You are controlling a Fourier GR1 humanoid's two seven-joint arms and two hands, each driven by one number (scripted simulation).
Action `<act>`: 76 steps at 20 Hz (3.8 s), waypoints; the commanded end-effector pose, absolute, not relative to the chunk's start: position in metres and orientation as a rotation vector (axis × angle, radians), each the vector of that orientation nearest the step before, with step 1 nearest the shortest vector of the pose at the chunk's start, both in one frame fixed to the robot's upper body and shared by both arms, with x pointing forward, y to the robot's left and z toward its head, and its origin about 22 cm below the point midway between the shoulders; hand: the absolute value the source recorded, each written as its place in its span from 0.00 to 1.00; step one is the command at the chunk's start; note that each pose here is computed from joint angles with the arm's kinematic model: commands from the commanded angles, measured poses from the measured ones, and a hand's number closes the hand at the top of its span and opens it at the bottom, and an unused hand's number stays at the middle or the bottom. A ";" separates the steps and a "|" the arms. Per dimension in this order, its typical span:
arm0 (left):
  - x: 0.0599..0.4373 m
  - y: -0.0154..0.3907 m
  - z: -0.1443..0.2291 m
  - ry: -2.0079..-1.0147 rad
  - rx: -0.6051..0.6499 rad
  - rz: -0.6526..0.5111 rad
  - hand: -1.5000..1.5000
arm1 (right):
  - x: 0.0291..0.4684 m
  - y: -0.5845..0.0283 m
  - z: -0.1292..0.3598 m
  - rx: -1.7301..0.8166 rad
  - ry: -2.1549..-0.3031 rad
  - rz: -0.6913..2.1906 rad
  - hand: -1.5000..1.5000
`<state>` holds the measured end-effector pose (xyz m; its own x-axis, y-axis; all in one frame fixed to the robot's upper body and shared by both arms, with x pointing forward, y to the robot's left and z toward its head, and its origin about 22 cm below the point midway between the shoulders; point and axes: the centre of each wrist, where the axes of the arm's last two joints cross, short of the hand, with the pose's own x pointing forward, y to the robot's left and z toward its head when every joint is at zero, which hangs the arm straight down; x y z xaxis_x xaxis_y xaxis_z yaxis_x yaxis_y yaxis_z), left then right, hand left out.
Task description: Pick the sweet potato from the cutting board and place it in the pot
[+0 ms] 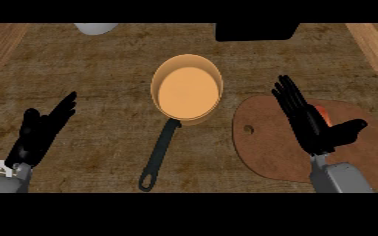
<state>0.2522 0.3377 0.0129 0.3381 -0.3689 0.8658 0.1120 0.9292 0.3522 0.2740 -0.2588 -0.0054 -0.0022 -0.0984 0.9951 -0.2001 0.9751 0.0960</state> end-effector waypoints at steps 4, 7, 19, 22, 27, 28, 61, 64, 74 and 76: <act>0.274 0.282 0.050 -1.418 0.134 -0.139 0.50 | 0.294 -0.274 0.035 0.458 -1.590 0.176 0.00; 0.272 0.282 0.040 -1.407 0.098 -0.137 0.50 | 0.311 -0.315 0.110 0.012 -1.683 0.713 0.00; 0.272 0.252 0.062 -1.455 0.022 0.020 0.50 | 0.228 -0.427 0.139 -0.411 -1.833 0.755 0.00; 0.259 0.220 0.064 -1.477 0.027 0.008 0.50 | 0.230 -0.445 0.182 -0.473 -1.739 0.835 0.00; 0.263 0.230 0.068 -1.466 0.027 -0.010 0.50 | 0.224 -0.433 0.217 -0.487 -1.577 1.017 0.00; 0.258 0.236 0.065 -1.466 0.031 0.000 0.50 | 0.219 -0.428 0.229 -0.486 -1.520 1.058 0.00; 0.271 0.222 0.064 -1.470 0.014 0.004 0.50 | 0.232 -0.335 0.170 -0.532 -1.117 1.067 0.00; 0.262 0.226 0.041 -1.471 0.009 -0.004 0.50 | 0.244 -0.350 0.167 -0.544 -1.129 1.047 0.00; 0.266 0.232 0.060 -1.494 0.010 -0.008 0.50 | 0.269 -0.345 0.148 -0.623 -0.966 1.054 0.00; 0.272 0.231 0.079 -1.471 0.032 -0.013 0.50 | 0.252 -0.324 0.126 -0.635 -0.968 1.055 0.00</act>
